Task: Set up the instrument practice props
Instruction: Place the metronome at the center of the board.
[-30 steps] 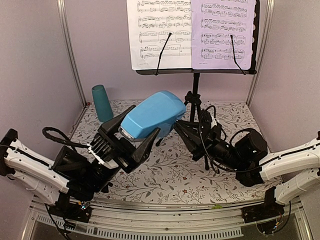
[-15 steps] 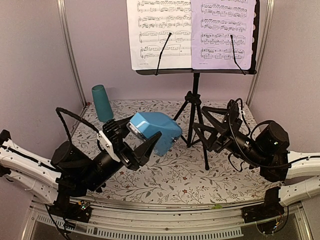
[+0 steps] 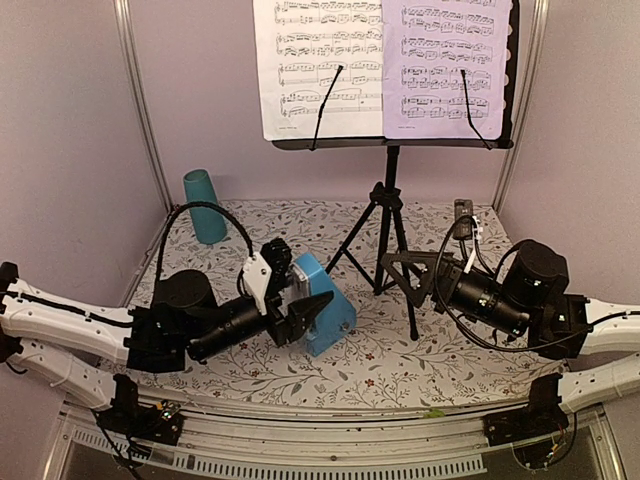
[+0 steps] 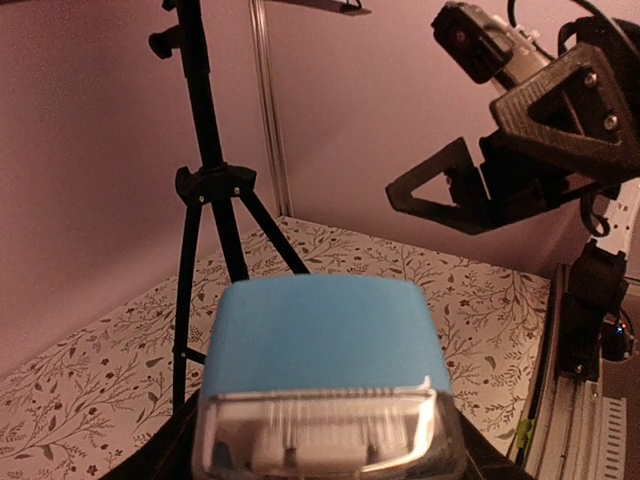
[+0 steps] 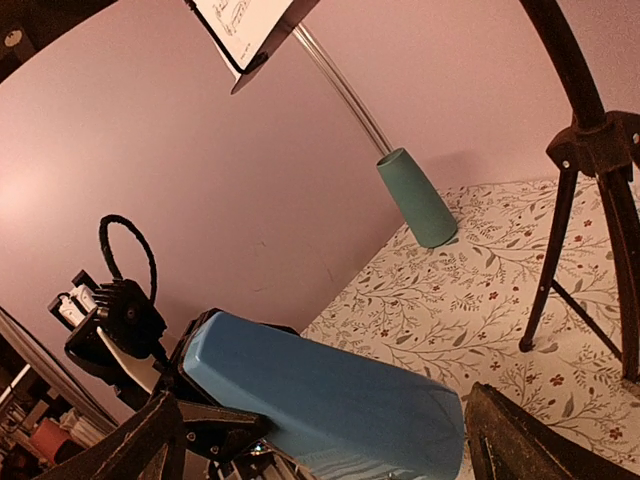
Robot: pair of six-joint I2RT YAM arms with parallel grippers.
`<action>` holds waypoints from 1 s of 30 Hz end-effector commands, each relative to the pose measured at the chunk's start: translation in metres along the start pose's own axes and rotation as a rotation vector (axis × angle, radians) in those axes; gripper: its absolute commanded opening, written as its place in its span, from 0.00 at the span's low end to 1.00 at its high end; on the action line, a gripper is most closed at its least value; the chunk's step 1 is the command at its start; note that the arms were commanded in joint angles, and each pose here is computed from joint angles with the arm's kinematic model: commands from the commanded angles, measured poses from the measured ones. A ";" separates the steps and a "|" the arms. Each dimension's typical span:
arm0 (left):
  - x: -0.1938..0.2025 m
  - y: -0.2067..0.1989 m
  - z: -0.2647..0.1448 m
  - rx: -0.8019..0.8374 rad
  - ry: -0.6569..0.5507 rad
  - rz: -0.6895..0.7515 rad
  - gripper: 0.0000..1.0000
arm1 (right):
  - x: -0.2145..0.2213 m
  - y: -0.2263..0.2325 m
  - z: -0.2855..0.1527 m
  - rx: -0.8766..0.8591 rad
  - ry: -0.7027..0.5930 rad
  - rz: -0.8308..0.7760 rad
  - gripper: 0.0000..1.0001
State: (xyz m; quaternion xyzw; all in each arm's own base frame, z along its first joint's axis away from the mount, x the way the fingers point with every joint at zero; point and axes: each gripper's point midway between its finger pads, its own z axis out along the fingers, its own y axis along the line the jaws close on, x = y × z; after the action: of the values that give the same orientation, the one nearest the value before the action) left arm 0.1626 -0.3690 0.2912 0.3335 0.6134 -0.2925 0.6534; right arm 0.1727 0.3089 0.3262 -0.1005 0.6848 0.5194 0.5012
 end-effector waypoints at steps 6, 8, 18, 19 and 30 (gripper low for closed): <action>0.040 -0.006 0.019 0.200 0.012 -0.097 0.00 | -0.011 -0.033 -0.003 0.018 0.037 -0.248 0.99; 0.049 -0.008 0.022 0.237 0.007 -0.083 0.00 | -0.006 -0.039 -0.001 0.009 0.069 -0.266 0.99; 0.067 -0.028 0.031 0.350 -0.066 0.018 0.00 | 0.005 -0.050 0.013 -0.035 0.149 -0.379 0.99; 0.069 -0.030 0.032 0.359 -0.062 0.026 0.00 | 0.007 -0.051 0.014 -0.039 0.158 -0.398 0.99; 0.097 -0.033 0.040 0.402 0.045 0.031 0.33 | 0.027 -0.046 0.021 -0.134 0.217 -0.553 0.99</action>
State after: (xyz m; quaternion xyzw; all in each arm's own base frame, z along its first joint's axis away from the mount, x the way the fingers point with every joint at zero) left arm 0.1582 -0.4106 0.1554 0.4870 0.5914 -0.3711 0.5247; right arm 0.2084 0.3099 0.2708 -0.3250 0.6782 0.3980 0.5254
